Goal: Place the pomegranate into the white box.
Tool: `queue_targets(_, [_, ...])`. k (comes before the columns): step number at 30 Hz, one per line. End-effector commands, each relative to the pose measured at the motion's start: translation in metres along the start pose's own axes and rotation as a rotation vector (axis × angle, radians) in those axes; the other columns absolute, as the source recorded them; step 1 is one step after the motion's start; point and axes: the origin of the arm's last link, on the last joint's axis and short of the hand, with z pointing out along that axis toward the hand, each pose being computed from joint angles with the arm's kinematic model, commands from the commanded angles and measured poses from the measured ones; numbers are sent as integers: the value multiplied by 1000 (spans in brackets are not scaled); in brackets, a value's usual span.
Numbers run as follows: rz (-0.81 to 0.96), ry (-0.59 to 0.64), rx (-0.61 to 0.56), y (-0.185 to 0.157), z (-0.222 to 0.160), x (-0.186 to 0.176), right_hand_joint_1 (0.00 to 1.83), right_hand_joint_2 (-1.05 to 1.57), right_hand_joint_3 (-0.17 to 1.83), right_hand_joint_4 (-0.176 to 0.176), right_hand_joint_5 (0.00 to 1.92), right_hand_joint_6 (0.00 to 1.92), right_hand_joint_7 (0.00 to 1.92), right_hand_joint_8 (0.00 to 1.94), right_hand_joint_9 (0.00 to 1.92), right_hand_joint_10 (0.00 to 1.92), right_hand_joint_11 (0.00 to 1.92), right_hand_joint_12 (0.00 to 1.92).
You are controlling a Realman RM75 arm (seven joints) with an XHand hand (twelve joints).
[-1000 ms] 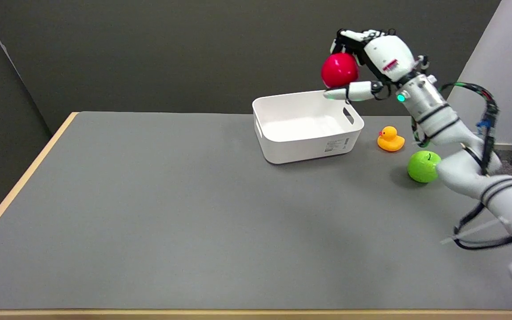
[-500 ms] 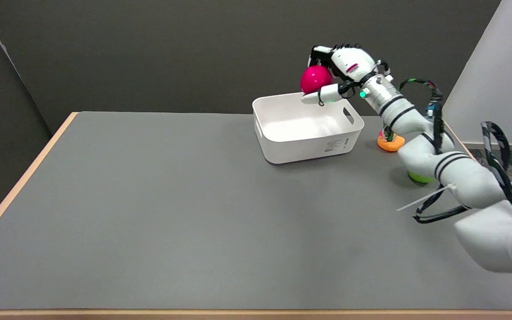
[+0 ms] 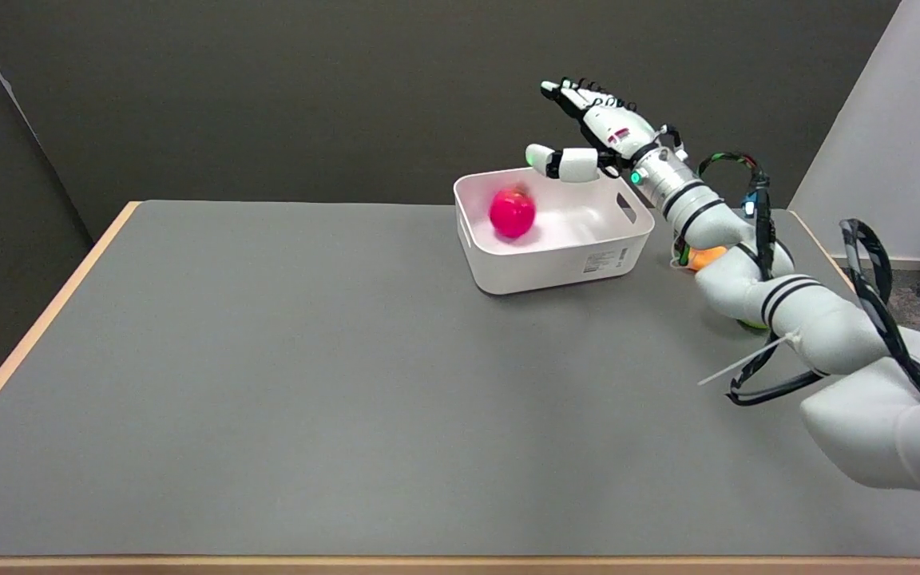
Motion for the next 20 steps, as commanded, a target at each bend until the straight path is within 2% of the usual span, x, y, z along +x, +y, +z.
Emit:
queue_targets(1, [275, 104, 31, 0, -54, 4, 187, 555, 971, 104, 27, 178, -1, 84, -1, 300, -1, 914])
queue_targets(7, [369, 271, 207, -33, -91, 42, 178, 554, 968, 104, 24, 215, -1, 101, -1, 286, -1, 892])
queue_targets(9, [394, 312, 271, -45, -109, 50, 154, 534, 943, 93, 28, 263, -1, 180, -1, 325, -1, 912])
queue_targets(11, [412, 327, 315, -56, -124, 51, 147, 522, 927, 87, 40, 271, 26, 166, 4, 339, -1, 934])
queue_targets(12, [430, 333, 337, -63, -134, 51, 143, 532, 930, 85, 63, 297, 72, 184, 25, 397, 1, 970])
queue_targets(14, [448, 340, 355, -71, -145, 49, 138, 599, 942, 82, 144, 403, 220, 307, 117, 630, 12, 1101])
queue_targets(16, [454, 351, 373, -76, -157, 45, 179, 662, 833, 83, 182, 392, 274, 309, 166, 655, 18, 1175])
queue_targets(20, [460, 380, 391, -76, -164, 41, 197, 678, 833, 82, 218, 430, 350, 357, 227, 730, 84, 1234])
